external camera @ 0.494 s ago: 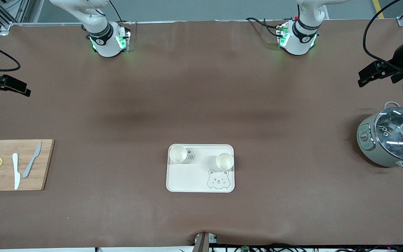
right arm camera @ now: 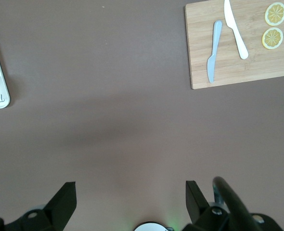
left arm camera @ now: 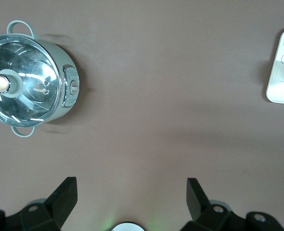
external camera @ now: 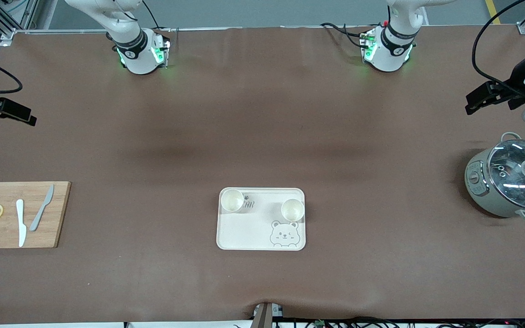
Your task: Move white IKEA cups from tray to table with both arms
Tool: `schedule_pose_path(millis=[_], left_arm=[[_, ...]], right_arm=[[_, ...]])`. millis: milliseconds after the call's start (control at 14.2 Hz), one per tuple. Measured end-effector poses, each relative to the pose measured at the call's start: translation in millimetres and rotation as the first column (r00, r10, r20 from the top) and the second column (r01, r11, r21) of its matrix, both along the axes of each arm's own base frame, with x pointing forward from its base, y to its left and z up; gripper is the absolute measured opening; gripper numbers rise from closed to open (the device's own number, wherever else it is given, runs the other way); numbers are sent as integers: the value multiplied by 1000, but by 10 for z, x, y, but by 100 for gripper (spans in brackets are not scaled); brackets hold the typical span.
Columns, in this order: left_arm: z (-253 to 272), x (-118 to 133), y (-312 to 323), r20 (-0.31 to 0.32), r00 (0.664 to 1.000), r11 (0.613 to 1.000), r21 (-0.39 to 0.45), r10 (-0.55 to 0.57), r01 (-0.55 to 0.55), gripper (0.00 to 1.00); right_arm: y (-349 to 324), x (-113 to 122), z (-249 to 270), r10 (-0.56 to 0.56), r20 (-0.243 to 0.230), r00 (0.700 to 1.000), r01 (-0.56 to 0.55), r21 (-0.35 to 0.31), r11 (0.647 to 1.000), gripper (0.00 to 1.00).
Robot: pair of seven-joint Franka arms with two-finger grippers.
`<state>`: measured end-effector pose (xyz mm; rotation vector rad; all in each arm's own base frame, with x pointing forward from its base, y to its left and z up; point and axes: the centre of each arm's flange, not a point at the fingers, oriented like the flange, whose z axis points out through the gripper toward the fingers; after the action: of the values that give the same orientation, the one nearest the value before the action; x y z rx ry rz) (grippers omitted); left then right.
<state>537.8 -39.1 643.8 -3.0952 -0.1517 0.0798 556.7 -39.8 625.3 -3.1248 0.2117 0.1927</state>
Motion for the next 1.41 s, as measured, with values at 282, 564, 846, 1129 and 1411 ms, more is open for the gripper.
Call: schedule_pose_path(millis=[282,564,846,1129,1411], left_arm=[[-8,12,32,-1,1000,1000,0,6,-6,100],[-169,106,-137,-22,999,1000,-5,-27,26,100],[-461,239,-636,-45,993,994,-14,-112,111,100],[-704,371,-993,-31,992,993,-21,-120,120,100],[-1000,514,-1286,-19,996,996,-30,-85,84,100]], right_arm=[[-10,2,1,-2,2,1000,2,0,1000,100],[-11,5,0,-2,3,1000,2,0,1000,100],[-14,30,10,-2,22,1000,2,-1,1000,100],[-60,41,-5,-10,23,1000,10,-2,1000,100],[-89,55,-35,-15,18,1000,15,-1,1000,100]])
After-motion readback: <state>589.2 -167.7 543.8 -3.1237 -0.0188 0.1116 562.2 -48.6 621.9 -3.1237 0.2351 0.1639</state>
